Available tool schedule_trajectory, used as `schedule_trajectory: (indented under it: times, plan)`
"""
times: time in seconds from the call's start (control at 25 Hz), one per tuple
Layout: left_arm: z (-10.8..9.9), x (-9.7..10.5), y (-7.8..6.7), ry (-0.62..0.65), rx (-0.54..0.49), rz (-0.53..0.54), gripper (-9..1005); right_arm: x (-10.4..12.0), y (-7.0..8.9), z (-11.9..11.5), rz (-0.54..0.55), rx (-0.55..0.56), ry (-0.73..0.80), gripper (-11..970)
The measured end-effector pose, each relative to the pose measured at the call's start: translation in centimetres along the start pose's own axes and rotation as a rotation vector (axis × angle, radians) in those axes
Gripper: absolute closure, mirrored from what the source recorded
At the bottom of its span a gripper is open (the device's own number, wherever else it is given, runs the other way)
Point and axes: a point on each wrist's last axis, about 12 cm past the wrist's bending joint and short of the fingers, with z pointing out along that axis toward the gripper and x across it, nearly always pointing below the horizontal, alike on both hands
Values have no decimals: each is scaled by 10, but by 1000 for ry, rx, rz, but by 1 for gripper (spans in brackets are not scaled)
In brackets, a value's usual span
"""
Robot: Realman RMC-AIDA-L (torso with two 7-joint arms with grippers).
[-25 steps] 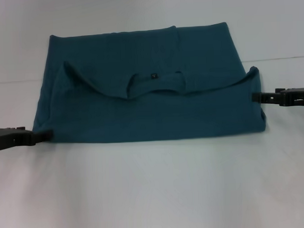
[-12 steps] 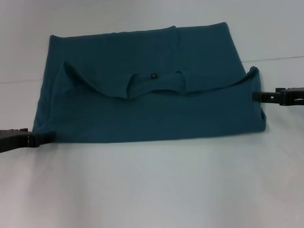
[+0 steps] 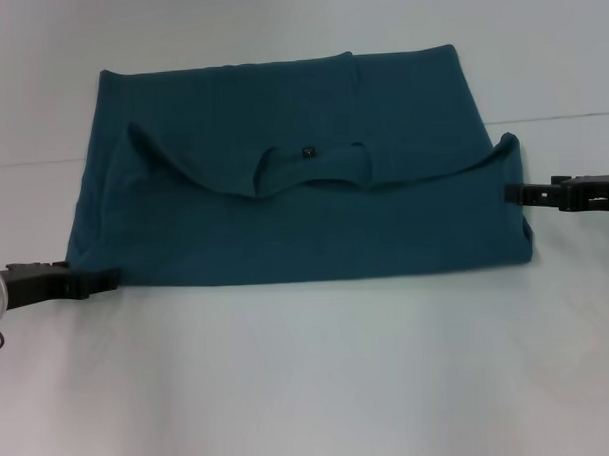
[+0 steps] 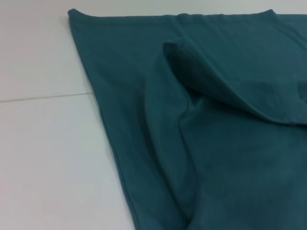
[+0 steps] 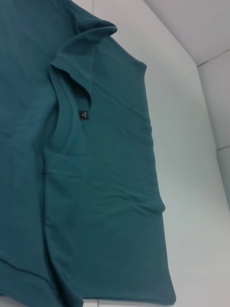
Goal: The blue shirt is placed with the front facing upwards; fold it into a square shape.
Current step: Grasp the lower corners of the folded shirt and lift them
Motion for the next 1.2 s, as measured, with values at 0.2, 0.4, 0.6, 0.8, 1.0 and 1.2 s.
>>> schedule_trajectory:
  times: [0.2,0.4,0.6,0.8,1.0,1.2]
  plan:
    - [1,0,-1,2,0,8,206,0,0,1,1,1,-2,29]
    - [1,-1,1,-7,-21,8,277,0,1,1,1,1,-2,28]
    - [2,1,2,-6,-34,4,366,1,1,1,2,0,-2,28]
    - [1,0,6,-19,-64,1,530,0,1,2,2,2,-4,28]
    - [0,0,9,-32,-74,-27,706,-1,1,2,0,7,-7,29]
    - [-1,0,9,-32,-69,-50,590,-2,2,3,-3,5,-9,29]
